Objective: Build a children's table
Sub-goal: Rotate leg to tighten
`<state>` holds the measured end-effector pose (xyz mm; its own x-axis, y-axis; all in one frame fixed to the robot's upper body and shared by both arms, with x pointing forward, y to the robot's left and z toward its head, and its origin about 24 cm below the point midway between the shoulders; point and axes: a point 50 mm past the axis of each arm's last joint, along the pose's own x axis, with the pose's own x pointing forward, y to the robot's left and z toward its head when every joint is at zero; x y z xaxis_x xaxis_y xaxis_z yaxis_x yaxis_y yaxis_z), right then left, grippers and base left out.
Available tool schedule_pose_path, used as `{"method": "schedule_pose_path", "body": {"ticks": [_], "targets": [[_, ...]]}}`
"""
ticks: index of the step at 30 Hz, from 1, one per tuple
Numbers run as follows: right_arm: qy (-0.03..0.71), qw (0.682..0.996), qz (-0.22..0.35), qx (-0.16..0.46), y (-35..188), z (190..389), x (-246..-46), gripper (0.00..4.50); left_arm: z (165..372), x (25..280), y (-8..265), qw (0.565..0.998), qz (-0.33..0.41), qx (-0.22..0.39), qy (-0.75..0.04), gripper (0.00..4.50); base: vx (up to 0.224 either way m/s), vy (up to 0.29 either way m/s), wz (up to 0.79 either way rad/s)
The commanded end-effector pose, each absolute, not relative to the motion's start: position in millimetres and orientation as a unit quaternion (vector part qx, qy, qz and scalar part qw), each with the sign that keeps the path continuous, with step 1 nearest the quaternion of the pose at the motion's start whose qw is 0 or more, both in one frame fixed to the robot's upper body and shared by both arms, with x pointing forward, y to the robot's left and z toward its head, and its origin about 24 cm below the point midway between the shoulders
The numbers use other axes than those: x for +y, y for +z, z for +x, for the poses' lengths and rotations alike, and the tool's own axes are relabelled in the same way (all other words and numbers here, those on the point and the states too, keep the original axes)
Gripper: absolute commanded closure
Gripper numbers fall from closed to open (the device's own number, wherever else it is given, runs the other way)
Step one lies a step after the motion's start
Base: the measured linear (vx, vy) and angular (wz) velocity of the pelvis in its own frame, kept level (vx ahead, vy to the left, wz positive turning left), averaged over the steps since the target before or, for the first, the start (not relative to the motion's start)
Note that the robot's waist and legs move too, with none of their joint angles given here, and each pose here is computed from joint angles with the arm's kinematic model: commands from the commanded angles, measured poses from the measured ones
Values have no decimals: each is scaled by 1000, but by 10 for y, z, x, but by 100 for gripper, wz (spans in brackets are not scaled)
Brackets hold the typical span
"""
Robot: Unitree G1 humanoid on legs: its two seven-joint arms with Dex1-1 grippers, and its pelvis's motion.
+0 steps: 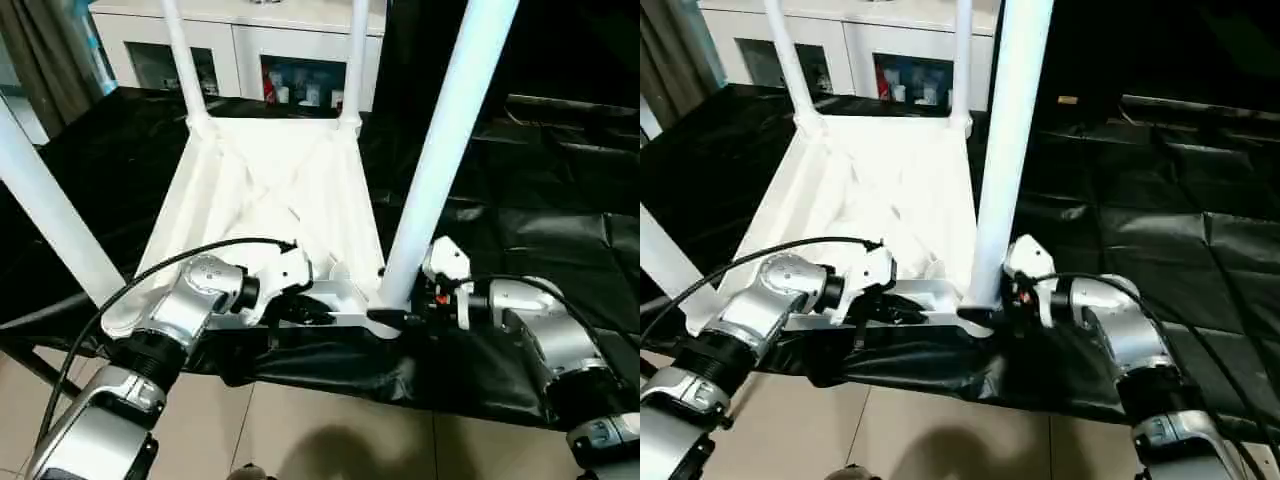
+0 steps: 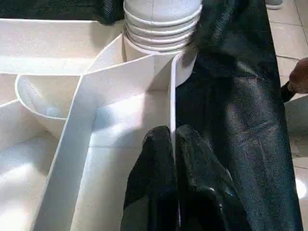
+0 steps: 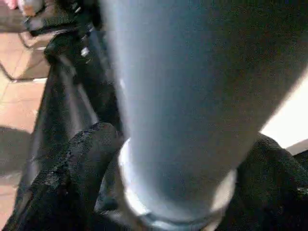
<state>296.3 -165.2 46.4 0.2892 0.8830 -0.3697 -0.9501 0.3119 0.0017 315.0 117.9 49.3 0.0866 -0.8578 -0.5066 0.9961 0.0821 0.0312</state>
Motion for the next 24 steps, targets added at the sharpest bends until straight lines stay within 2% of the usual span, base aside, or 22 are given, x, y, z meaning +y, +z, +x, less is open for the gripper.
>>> {"method": "schedule_pose_path", "body": {"ticks": [1, 3, 6, 8, 10, 15, 20, 23, 24], "targets": [[581, 790, -119, 157, 493, 2963, -1663, 62, 3154, 1169, 518, 713, 185, 171, -655, 450, 0, 0, 0], [577, 794, -115, 156, 494, 2971, -1670, 77, 3153, 1176, 516, 713, 185, 172, -654, 450, 0, 0, 0], [573, 797, -110, 155, 492, 2980, -1664, 77, 3154, 1183, 514, 714, 185, 172, -653, 450, 0, 0, 0], [572, 799, -107, 154, 491, 2982, -1658, 111, 3156, 1187, 513, 716, 186, 172, -651, 450, 0, 0, 0], [572, 800, -98, 153, 489, 2979, -1647, 118, 3158, 1192, 510, 716, 186, 173, -650, 450, 0, 0, 0], [575, 797, -93, 157, 466, 2962, -1630, 170, 3158, 1208, 502, 719, 187, 175, -646, 450, 0, 0, 0], [568, 802, -81, 165, 403, 2938, -1613, 177, 3157, 1205, 485, 726, 183, 176, -639, 450, 0, 0, 0], [543, 819, -68, 171, 345, 2947, -1611, 178, 3176, 1180, 463, 739, 180, 178, -624, 450, 0, 0, 0], [499, 847, -55, 177, 279, 2993, -1604, 178, 3226, 1137, 450, 760, 173, 180, -600, 450, 0, 0, 0]]}}
